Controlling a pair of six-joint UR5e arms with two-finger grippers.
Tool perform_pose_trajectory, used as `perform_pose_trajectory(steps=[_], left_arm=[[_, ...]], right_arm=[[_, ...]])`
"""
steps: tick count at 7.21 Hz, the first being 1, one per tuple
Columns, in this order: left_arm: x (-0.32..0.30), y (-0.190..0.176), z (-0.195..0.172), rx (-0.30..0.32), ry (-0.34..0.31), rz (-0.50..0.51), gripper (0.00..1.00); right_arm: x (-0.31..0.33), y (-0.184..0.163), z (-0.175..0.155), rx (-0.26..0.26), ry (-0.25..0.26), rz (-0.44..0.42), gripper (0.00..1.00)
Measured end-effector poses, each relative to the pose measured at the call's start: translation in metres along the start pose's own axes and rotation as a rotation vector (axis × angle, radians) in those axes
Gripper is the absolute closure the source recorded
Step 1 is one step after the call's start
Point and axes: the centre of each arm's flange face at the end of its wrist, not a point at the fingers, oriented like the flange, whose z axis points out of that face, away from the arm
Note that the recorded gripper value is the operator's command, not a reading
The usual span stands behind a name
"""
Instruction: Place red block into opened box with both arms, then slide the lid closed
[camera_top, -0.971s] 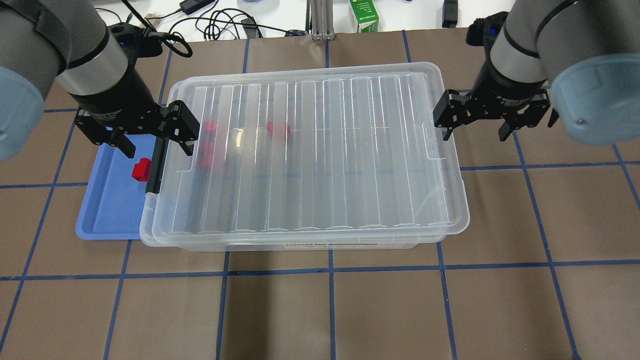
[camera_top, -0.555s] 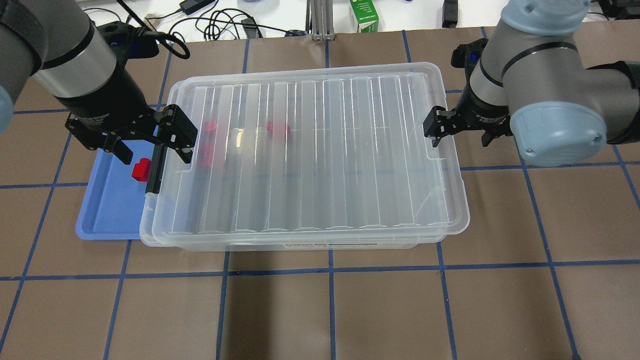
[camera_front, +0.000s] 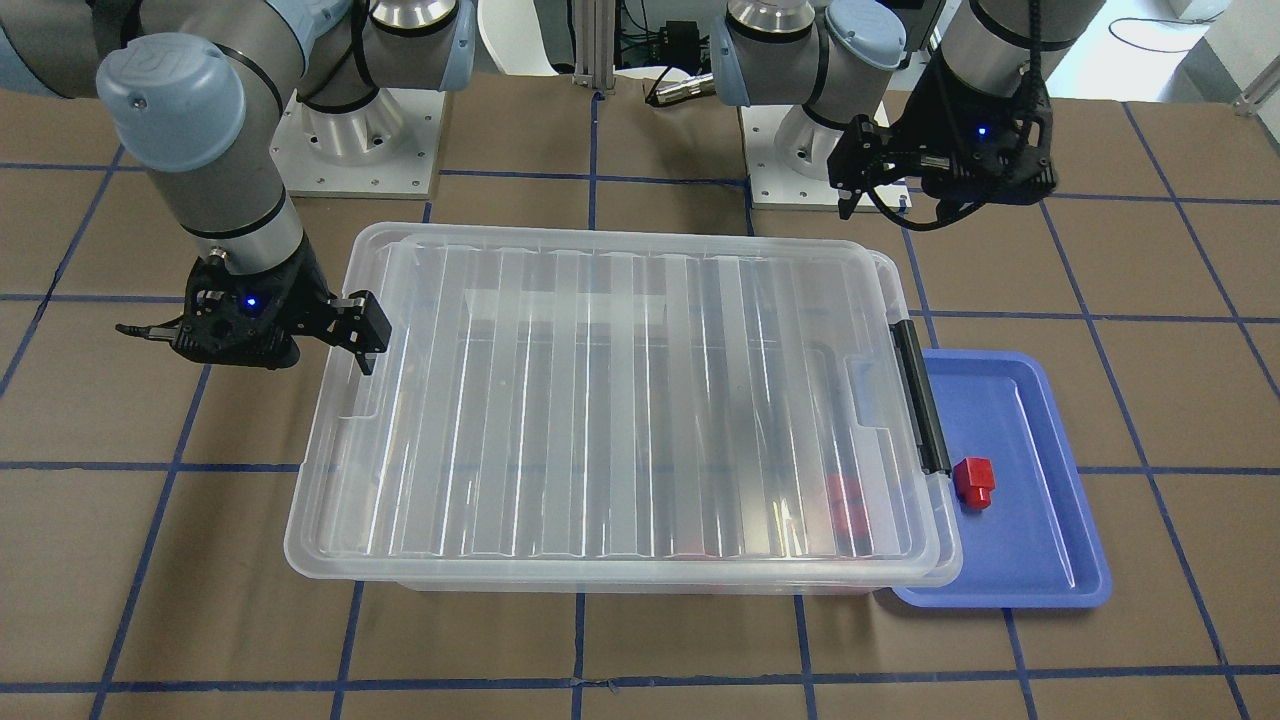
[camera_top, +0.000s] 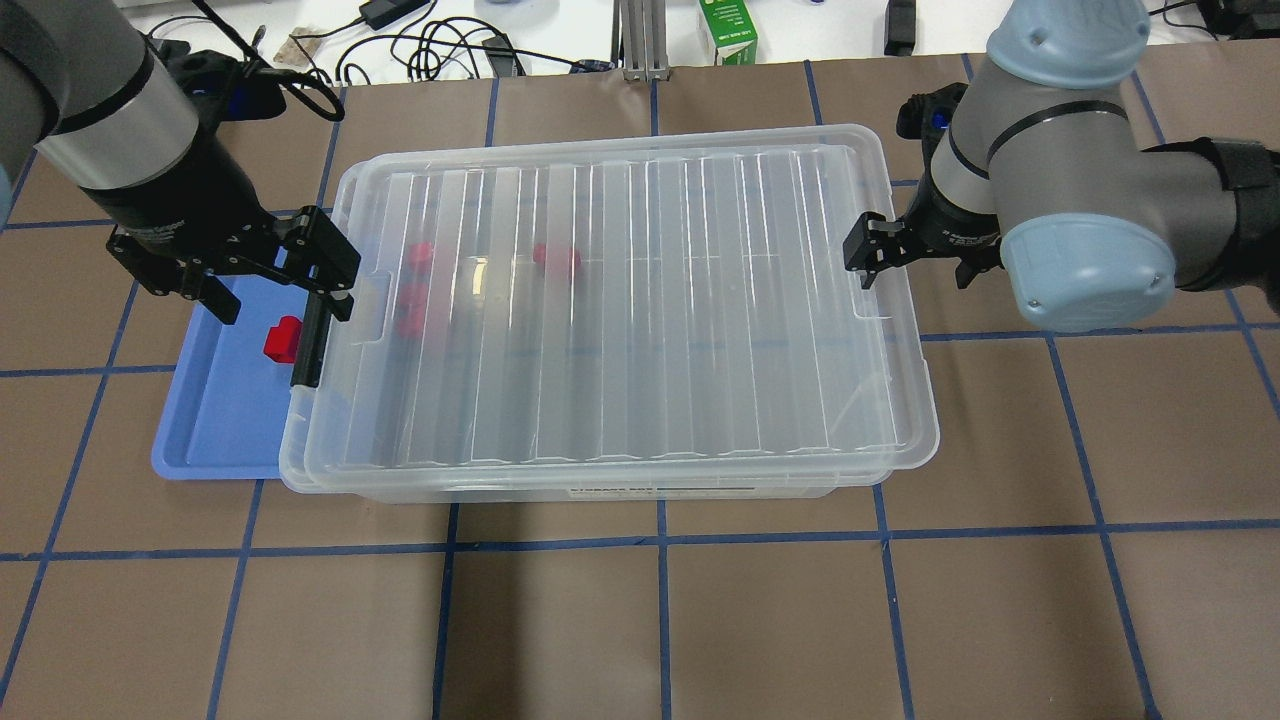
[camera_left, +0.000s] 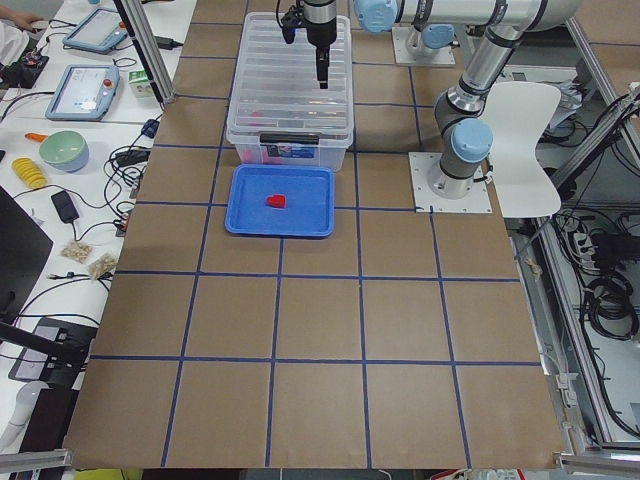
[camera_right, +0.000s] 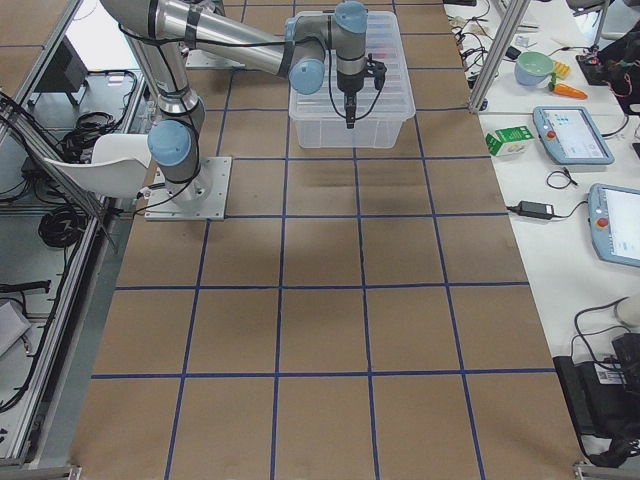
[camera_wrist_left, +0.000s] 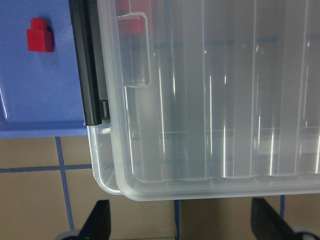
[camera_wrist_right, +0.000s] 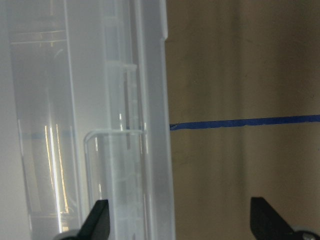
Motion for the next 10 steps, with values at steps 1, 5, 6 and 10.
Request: perform_pose_trajectory(steps=[1,5,6,10], left_arm=[[-0.020,-0.003,0.002,-0.002,0.003,0.008,0.00],[-0.105,-0.007,0.038,-0.049,0.046,0.027,0.00],[-0.121,-0.010,0.047,-0.040,0.046,0.039,0.00],[-0.184,-0.021,0.075,-0.015,0.046,0.098,0.00]], right_arm=[[0.001,-0.002,0.006,-0.011,0.001,0.001,0.00],[0.031,-0.013,0.012,-0.018,0.012,0.001,0.00],[0.051,-0.016,0.013,-0.019,0.015,0.004,0.00],[0.102,-0.022,0.012,-0.025,0.054,-0.028,0.00]])
